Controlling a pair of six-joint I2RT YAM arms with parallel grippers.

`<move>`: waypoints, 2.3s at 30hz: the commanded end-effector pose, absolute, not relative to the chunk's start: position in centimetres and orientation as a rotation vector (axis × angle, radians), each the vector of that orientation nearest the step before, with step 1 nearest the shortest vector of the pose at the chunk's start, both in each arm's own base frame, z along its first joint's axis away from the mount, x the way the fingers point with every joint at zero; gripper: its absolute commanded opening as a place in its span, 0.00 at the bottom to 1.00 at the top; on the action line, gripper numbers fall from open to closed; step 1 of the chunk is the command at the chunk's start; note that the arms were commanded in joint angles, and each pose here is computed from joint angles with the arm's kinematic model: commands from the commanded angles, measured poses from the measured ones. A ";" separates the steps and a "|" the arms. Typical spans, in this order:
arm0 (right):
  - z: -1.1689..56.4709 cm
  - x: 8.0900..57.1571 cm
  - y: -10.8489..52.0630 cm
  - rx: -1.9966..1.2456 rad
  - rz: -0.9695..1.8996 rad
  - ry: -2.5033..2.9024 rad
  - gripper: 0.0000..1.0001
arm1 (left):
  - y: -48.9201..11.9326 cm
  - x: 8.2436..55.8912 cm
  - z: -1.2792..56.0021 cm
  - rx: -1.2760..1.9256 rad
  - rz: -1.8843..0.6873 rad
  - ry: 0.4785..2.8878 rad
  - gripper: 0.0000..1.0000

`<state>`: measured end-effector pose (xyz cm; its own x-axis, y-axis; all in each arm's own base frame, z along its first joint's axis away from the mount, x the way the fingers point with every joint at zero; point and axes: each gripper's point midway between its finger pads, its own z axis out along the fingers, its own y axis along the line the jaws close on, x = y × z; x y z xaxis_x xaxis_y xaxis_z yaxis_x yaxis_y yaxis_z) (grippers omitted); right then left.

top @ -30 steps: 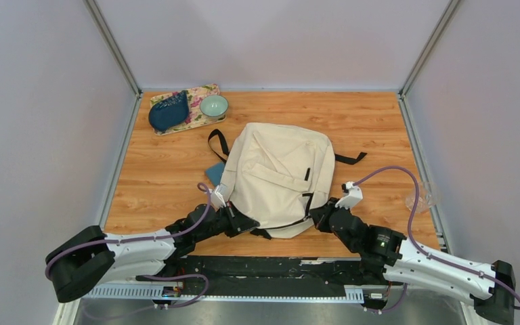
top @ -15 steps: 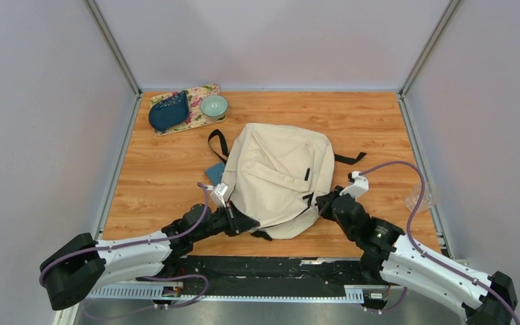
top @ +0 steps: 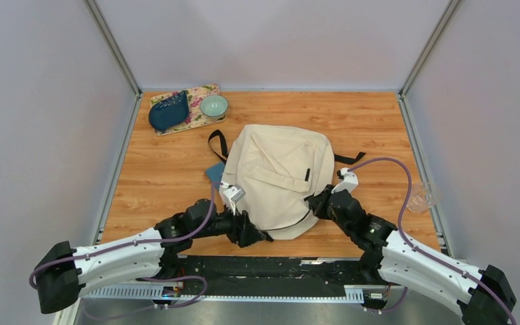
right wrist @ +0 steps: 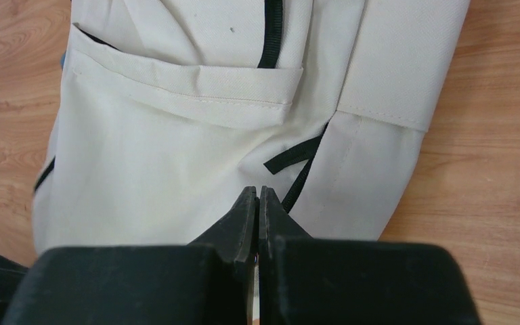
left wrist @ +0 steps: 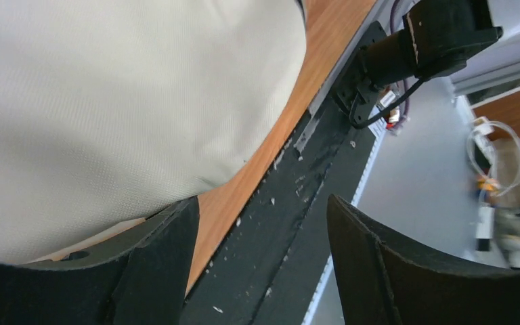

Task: Pack the student bag
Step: Zip the student bag at the center of the board.

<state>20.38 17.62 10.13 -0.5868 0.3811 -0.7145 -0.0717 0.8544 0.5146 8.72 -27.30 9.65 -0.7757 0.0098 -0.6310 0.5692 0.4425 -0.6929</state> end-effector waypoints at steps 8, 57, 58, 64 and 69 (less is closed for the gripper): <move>12.0 20.6 18.9 0.178 0.713 2.068 0.00 | -30.0 12.6 17.8 1.013 -0.991 1.749 0.78; 8.9 23.5 14.9 0.350 0.462 2.074 0.00 | -38.2 6.2 2.4 1.441 -0.927 1.735 0.00; 9.0 23.8 14.8 0.355 0.460 2.069 0.00 | -37.9 5.9 1.9 1.454 -0.924 1.745 0.00; 10.4 26.0 13.6 0.379 0.445 2.016 0.00 | -36.9 3.4 0.0 1.528 -0.942 1.760 0.00; 10.8 26.9 13.9 0.359 0.445 2.013 0.00 | -36.6 2.2 -0.5 1.565 -0.958 1.757 0.00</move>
<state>21.92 15.25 5.46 -0.6630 0.3686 -0.6516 0.0473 0.8893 0.4549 9.48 -39.72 4.68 -0.0738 0.3857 -0.9197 0.9695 0.2437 0.0244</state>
